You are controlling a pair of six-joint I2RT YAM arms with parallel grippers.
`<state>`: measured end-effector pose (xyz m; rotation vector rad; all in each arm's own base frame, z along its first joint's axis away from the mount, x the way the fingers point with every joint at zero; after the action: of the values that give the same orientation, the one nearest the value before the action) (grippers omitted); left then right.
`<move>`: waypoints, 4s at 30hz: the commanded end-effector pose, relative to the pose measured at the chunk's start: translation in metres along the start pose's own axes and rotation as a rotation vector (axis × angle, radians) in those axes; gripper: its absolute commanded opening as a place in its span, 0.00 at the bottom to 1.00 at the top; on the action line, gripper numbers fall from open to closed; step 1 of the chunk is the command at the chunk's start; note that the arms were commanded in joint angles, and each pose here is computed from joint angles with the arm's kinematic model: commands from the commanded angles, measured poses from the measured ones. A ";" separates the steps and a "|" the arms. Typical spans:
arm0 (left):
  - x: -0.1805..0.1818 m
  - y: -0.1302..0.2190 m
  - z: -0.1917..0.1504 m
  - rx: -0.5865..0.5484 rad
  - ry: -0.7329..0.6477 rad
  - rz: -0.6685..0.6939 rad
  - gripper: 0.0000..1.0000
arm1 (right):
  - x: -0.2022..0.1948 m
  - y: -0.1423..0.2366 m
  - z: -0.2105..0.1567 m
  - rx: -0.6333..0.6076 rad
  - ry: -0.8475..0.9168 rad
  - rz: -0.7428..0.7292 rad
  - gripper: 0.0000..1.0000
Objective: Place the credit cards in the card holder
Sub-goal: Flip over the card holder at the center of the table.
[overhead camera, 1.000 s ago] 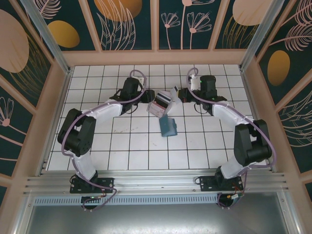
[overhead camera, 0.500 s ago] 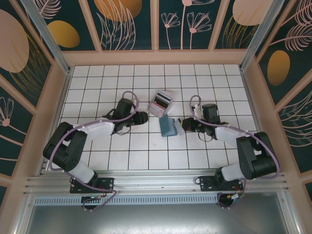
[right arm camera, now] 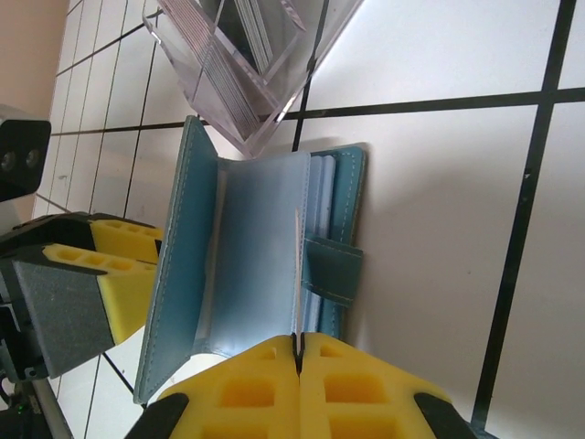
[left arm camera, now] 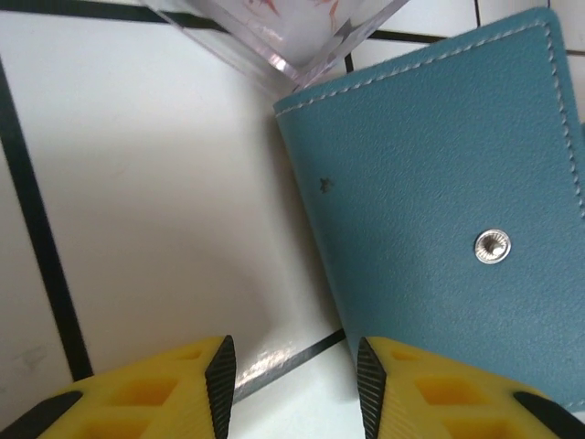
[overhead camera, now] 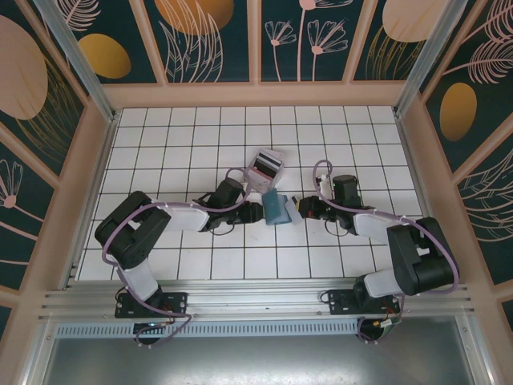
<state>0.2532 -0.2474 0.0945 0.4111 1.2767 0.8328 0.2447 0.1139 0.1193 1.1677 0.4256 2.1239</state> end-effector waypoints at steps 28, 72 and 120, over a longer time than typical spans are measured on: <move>0.022 -0.017 -0.015 0.039 0.055 0.003 0.38 | 0.018 -0.023 0.012 0.027 0.010 0.157 0.00; 0.022 0.096 0.012 -0.259 0.249 0.187 0.45 | 0.095 -0.092 -0.010 0.159 0.362 -0.277 0.00; 0.061 0.032 -0.006 -0.037 0.225 0.231 0.00 | 0.054 -0.085 -0.029 0.115 0.079 0.099 0.00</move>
<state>0.2456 -0.1917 0.0910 0.3580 1.4315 1.0419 0.2385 0.2119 0.0982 1.1384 0.5113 2.2757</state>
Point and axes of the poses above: each hand's point on the last joint's axis, 136 mm out from that joint toward the fingers, its own y axis back along the fingers, its own x axis along the line the jaws close on, z = x × y, the point moved 10 cm from there along y, back along the fingers, and after that the axes turned 8 degrees about y, right-handed, at the moved point
